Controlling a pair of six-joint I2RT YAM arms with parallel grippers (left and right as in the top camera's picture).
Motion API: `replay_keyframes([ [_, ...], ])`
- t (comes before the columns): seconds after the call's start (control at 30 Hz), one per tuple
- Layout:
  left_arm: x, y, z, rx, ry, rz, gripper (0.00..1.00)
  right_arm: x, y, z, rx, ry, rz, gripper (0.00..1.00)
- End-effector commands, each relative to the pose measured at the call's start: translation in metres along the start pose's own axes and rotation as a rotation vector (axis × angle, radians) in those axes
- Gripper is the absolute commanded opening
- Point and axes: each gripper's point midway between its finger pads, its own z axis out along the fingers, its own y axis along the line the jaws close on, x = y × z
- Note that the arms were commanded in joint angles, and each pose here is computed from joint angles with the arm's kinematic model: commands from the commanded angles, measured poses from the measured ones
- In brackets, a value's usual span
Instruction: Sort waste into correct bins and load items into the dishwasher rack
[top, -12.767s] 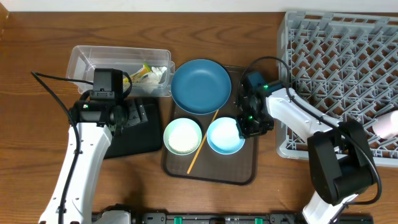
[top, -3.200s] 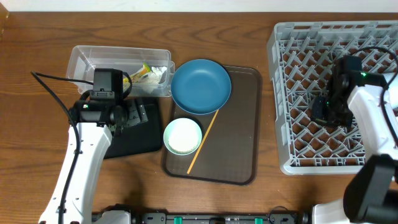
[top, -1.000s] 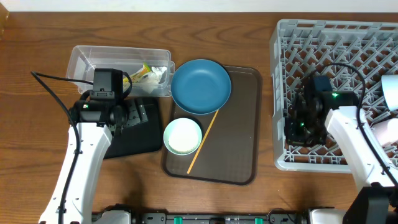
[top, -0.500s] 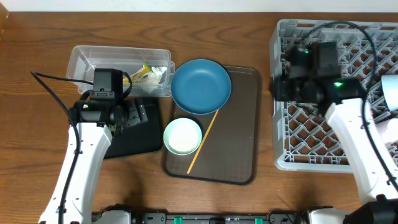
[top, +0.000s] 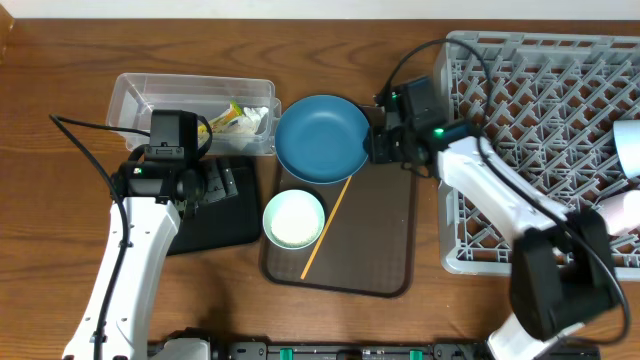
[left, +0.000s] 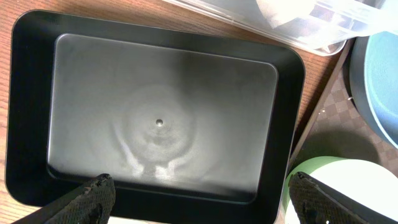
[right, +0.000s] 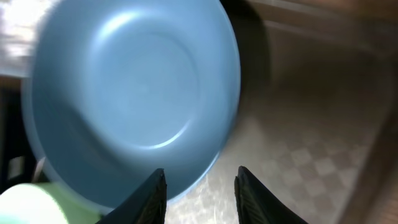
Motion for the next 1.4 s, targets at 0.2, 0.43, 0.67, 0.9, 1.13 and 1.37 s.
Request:
replay_keyframes([
  [0.2, -0.002, 0.003, -0.004, -0.009, -0.016, -0.003, 0.92, 0.019, -0.011, 0.037, 0.067, 0.050, 0.086, 0.27],
  [0.43, -0.002, 0.003, -0.004, -0.009, -0.016, -0.003, 0.92, 0.027, -0.030, 0.036, 0.160, 0.070, 0.125, 0.04],
  [0.67, -0.002, 0.003, -0.004, -0.009, -0.016, -0.003, 0.92, 0.024, -0.033, 0.033, 0.165, 0.063, 0.133, 0.01],
  [0.9, -0.002, 0.003, -0.004, -0.009, -0.016, -0.003, 0.92, -0.010, -0.036, -0.004, 0.176, -0.058, 0.144, 0.01],
  [1.13, -0.002, 0.003, -0.004, -0.009, -0.016, -0.003, 0.92, -0.063, -0.054, -0.108, 0.231, -0.320, 0.134, 0.01],
  [1.37, -0.002, 0.003, -0.004, -0.009, -0.016, -0.003, 0.92, -0.069, -0.108, -0.208, 0.568, -0.482, 0.083, 0.01],
])
